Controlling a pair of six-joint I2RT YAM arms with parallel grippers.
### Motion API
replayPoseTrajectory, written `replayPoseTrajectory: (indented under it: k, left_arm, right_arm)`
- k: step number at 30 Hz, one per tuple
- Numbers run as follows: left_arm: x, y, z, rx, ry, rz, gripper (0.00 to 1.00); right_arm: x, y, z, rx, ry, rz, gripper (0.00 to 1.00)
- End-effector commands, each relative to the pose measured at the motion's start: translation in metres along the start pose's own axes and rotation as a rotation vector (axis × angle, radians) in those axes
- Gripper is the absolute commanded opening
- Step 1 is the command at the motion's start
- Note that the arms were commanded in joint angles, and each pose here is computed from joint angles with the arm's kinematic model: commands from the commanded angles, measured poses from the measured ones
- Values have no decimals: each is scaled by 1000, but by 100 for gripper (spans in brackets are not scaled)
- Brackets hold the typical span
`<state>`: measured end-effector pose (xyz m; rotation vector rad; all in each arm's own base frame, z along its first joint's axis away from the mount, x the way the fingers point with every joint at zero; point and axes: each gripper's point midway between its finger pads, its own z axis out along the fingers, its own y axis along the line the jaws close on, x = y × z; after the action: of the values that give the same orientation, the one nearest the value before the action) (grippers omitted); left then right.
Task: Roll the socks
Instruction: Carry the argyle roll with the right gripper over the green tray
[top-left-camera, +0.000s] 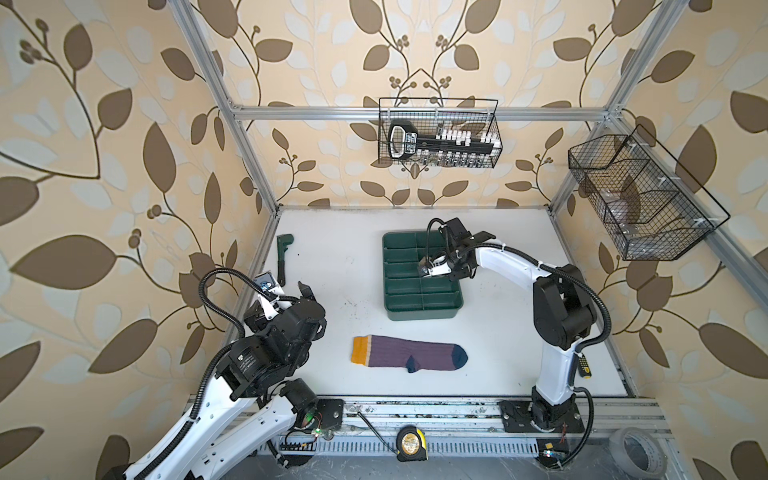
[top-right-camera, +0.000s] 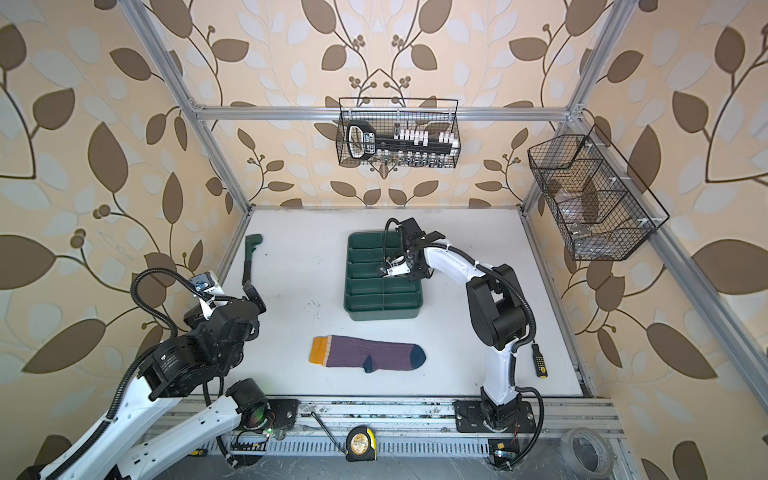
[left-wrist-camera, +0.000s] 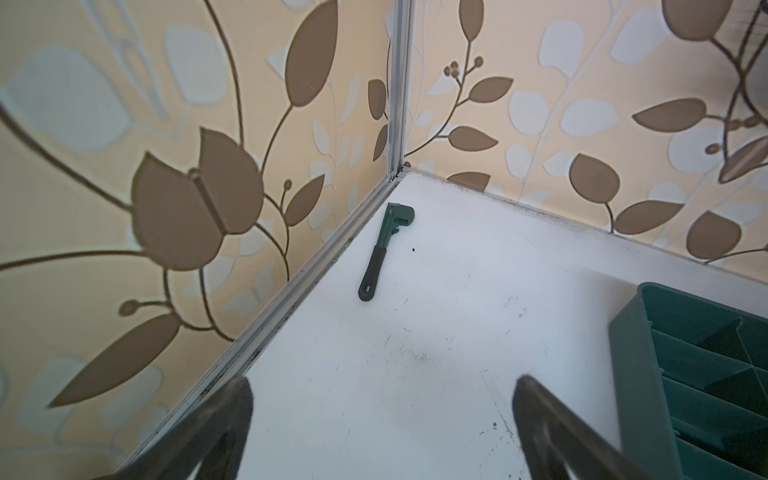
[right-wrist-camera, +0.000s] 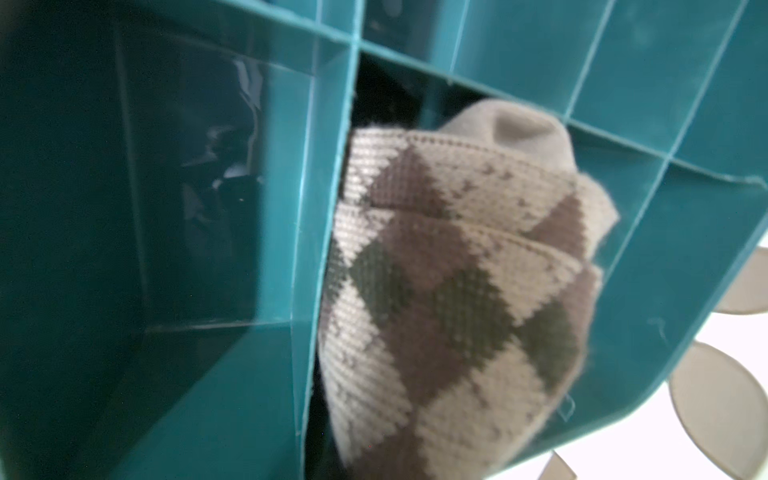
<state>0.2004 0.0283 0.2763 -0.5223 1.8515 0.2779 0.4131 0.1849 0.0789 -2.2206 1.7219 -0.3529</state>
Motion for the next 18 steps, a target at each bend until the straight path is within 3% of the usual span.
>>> replayPoseTrajectory:
  k: [1, 9, 12, 18]
  left_arm:
    - [1, -4, 1, 17, 0, -17, 99]
    - [7, -10, 1, 46, 25, -21, 99]
    - [8, -10, 2, 49, 30, -18, 99]
    - [17, -16, 4, 58, 61, 3, 99]
  right_arm:
    - [-1, 29, -1, -73, -42, -46, 0]
    - [-21, 44, -4, -187, -122, 42, 0]
    - [-23, 57, 1, -312, -117, 94, 0]
    - [-27, 61, 14, -384, -93, 144, 0]
